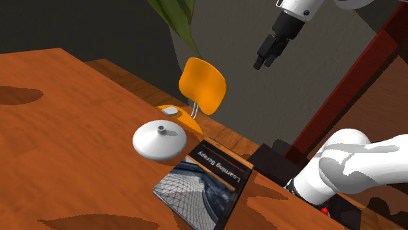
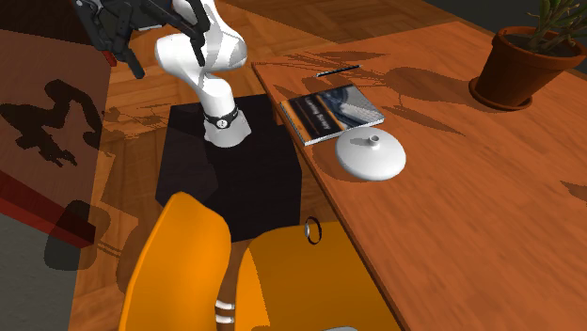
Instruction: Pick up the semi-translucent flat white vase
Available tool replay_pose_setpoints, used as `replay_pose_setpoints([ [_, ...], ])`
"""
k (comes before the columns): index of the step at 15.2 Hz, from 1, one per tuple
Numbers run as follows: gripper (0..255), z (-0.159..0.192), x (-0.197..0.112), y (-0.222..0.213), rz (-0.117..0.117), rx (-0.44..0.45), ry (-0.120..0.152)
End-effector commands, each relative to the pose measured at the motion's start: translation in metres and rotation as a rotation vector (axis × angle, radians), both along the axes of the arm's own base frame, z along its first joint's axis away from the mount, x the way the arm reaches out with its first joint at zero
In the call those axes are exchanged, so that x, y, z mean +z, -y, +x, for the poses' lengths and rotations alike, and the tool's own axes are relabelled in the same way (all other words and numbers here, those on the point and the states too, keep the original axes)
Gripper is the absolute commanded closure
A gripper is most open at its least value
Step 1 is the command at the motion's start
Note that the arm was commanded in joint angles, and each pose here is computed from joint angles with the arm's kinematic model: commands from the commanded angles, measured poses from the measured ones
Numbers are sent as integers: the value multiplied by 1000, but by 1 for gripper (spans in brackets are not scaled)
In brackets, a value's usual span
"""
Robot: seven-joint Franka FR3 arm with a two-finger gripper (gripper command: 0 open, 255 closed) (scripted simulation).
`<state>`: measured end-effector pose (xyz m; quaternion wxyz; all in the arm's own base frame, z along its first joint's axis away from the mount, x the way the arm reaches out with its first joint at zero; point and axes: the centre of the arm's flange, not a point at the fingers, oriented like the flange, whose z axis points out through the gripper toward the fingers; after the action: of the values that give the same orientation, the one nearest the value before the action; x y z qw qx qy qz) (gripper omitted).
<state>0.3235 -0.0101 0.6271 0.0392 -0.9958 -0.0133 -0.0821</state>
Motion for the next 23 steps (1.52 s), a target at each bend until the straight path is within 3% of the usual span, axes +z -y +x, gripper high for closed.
replay_pose_setpoints([
  [1, 0, 0, 0, 0, 0, 0, 0],
  [23, 0, 55, -84, -272, 6, 17, -45],
])
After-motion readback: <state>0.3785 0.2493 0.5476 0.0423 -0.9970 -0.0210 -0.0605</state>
